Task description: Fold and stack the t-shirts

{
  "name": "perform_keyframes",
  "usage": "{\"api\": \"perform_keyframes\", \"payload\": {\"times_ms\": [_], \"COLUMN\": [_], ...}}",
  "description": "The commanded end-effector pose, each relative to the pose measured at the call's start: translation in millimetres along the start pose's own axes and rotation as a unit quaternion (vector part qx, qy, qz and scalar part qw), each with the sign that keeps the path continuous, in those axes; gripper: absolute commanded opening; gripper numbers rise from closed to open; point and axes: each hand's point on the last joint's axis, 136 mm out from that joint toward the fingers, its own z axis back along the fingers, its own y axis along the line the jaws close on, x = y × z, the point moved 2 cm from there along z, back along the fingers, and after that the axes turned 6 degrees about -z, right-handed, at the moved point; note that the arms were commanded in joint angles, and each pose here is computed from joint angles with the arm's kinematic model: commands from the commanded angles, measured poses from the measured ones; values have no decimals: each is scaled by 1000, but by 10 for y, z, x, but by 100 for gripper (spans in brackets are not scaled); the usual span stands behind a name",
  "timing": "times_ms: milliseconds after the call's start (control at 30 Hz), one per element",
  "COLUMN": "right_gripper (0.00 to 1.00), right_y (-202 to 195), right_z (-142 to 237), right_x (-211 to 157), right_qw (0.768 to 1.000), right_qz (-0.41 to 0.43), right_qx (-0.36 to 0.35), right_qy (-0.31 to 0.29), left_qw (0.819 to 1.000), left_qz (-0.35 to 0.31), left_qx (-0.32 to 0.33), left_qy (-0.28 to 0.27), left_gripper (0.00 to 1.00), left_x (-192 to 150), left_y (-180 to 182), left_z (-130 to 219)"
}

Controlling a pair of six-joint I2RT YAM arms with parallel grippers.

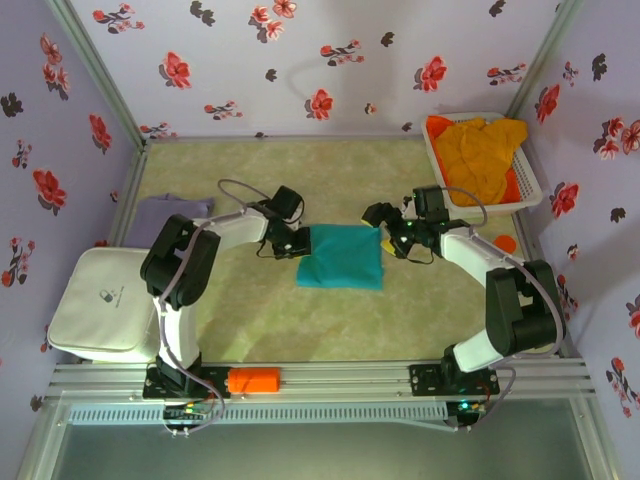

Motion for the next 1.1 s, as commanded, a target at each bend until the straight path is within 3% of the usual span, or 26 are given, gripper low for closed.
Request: {"api": "perform_keyframes", "payload": {"times_ms": [0,300,767,1067], "right_gripper": [95,95,95,95], "right_y": [-10,-56,-117,-121], "right_z": [61,99,104,103], "right_x": [-17,-23,-26,-32], "right_qw": [1000,1000,1000,1000], "right_qz": [5,2,-6,-6], "right_qx": [4,9,21,24], "right_qy": [-1,-3,1,6], "left_qw": [998,982,949,935], "left_qz": [-38,-120,-180,-192], "left_qx": [40,134,251,291], "left_qy": [6,-57,-62,-70], "left_gripper": [0,0,0,0], "left_x": [-126,-2,179,268], "left_y": [81,215,645,877], "left_z": [6,781,2044,2700]}}
